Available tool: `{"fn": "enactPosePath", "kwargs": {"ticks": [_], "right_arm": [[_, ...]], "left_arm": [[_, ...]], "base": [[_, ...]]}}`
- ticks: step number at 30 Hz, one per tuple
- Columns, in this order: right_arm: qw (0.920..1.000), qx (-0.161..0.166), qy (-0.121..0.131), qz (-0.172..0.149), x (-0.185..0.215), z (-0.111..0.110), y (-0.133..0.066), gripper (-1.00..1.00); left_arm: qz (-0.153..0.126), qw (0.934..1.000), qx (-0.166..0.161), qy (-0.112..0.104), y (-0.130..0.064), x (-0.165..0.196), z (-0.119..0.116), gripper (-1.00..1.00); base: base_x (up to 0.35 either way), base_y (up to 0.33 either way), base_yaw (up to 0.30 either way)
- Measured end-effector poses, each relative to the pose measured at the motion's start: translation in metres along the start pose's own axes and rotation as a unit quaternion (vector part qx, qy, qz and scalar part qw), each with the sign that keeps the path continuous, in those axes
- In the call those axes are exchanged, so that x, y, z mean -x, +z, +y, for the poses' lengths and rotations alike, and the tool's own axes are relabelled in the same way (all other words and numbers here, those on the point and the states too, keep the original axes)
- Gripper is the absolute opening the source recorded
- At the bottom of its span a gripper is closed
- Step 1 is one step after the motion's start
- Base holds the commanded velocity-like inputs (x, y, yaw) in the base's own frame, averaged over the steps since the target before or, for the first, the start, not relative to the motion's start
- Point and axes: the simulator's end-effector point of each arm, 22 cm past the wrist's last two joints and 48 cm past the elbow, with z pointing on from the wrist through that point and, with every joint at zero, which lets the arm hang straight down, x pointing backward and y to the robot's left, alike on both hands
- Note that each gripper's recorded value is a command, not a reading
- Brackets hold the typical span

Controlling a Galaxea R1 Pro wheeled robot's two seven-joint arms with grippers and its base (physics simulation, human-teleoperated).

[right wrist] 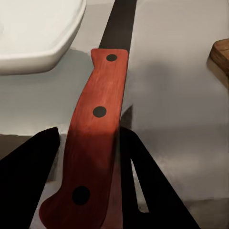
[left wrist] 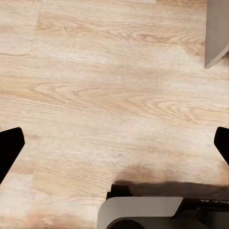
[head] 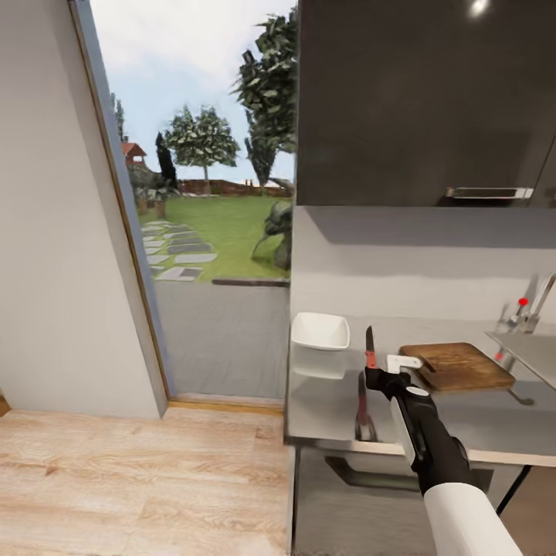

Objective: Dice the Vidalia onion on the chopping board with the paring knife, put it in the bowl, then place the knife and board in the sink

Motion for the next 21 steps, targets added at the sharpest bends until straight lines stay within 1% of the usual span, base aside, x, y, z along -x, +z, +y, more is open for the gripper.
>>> {"fn": "enactPosePath", "kwargs": {"ticks": [11,21], "right_arm": [[1.0,0.0,-0.001,0.001,-0.0011,0.0011,0.0002,-1.0],[1.0,0.0,-0.001,0.002,-0.0022,0.0012,0.0002,-1.0]], "left_arm": [[0.0,1.0,0.0,0.0,0.0,0.0,0.0003,1.0],[0.0,1.0,0.0,0.0,-0.0001,0.0,0.0004,1.0]], "base": [[-0.192,0.243,0.0],[-0.099,0.273,0.0]]}}
